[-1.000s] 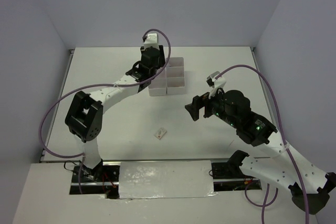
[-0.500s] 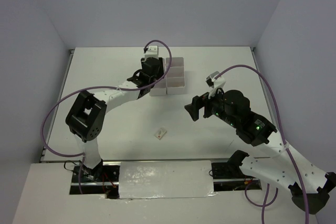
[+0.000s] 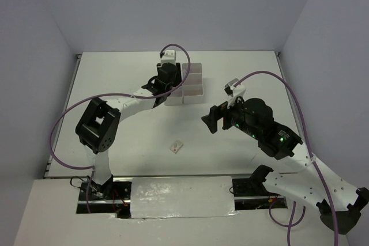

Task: Sort the stationery into containers
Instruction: Place the stationery in the storage box.

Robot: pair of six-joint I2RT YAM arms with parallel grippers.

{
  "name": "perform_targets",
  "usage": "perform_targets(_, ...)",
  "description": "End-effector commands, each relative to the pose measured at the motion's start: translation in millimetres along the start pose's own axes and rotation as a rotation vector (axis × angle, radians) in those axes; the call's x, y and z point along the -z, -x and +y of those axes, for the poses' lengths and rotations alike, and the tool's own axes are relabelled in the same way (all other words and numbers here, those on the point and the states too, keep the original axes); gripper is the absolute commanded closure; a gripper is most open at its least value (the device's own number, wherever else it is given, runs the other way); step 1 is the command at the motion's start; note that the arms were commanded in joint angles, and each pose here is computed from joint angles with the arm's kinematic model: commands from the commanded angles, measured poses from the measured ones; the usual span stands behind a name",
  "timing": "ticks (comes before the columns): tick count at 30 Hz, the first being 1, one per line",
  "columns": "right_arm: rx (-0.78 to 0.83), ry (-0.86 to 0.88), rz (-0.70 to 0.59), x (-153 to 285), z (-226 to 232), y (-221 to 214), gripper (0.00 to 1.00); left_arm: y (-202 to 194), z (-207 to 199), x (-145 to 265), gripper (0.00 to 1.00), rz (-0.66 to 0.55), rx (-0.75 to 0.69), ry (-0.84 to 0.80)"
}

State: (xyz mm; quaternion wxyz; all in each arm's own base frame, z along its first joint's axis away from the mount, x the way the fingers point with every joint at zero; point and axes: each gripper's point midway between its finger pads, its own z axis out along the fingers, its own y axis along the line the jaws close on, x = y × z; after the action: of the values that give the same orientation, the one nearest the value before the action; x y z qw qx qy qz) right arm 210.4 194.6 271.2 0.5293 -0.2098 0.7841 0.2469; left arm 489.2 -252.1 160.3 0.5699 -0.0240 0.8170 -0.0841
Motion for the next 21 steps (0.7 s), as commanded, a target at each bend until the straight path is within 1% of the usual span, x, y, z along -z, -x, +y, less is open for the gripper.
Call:
perform_targets(1,0.013,0.014,-0.022,-0.8,2.3,4.7,0.00,12.1,-5.9,-4.2,0.69,-0.048,0.018,-0.025)
perform_targets(3,0.015,0.017,-0.016,-1.4,2.8,3.2,0.00,11.1,-3.6,-4.8,0.63,-0.054,0.018,-0.019)
perform_targets(4,0.016,0.019,-0.017,-1.4,2.9,3.6,0.00,8.8,-3.4,-5.0,0.57,-0.049,0.014,-0.021)
perform_targets(6,0.018,0.029,-0.021,-0.7,4.9,4.6,0.00,8.1,-2.4,-6.7,0.53,-0.047,0.014,-0.015)
perform_targets(7,0.019,0.031,-0.019,-0.5,4.8,3.9,0.00,6.7,-2.8,-7.0,0.48,-0.043,0.010,-0.018)
perform_targets(9,0.021,0.042,-0.023,0.3,6.9,4.8,0.00,7.5,-2.6,-7.3,0.43,-0.046,0.012,-0.020)
perform_targets(10,0.021,0.043,-0.025,0.7,7.0,5.1,0.00,7.5,-1.3,-8.0,0.36,-0.046,0.011,-0.015)
perform_targets(12,0.022,0.049,-0.025,1.6,8.2,5.1,0.00,8.0,-1.3,-8.4,0.29,-0.045,0.006,-0.010)
perform_targets(13,0.021,0.049,-0.027,1.9,8.1,5.5,0.00,8.2,-0.9,-8.4,0.21,-0.045,0.007,-0.006)
perform_targets(15,0.023,0.051,-0.030,2.3,8.4,6.1,0.00,8.1,0.3,-7.4,0.15,-0.046,0.005,-0.003)
perform_targets(16,0.024,0.051,-0.030,2.0,8.3,5.8,0.00,8.5,0.5,-6.7,0.10,-0.047,0.008,-0.004)
perform_targets(19,0.024,0.052,-0.033,2.1,8.4,6.2,0.00,11.6,-0.1,-2.0,0.09,-0.053,0.019,-0.014)
perform_targets(20,0.025,0.053,-0.034,2.3,8.9,6.8,0.00,21.5,-2.2,2.8,0.09,-0.075,0.032,-0.027)
perform_targets(21,0.024,0.052,-0.034,2.3,8.5,6.9,0.00,20.6,-5.1,7.2,0.09,-0.070,0.034,-0.054)
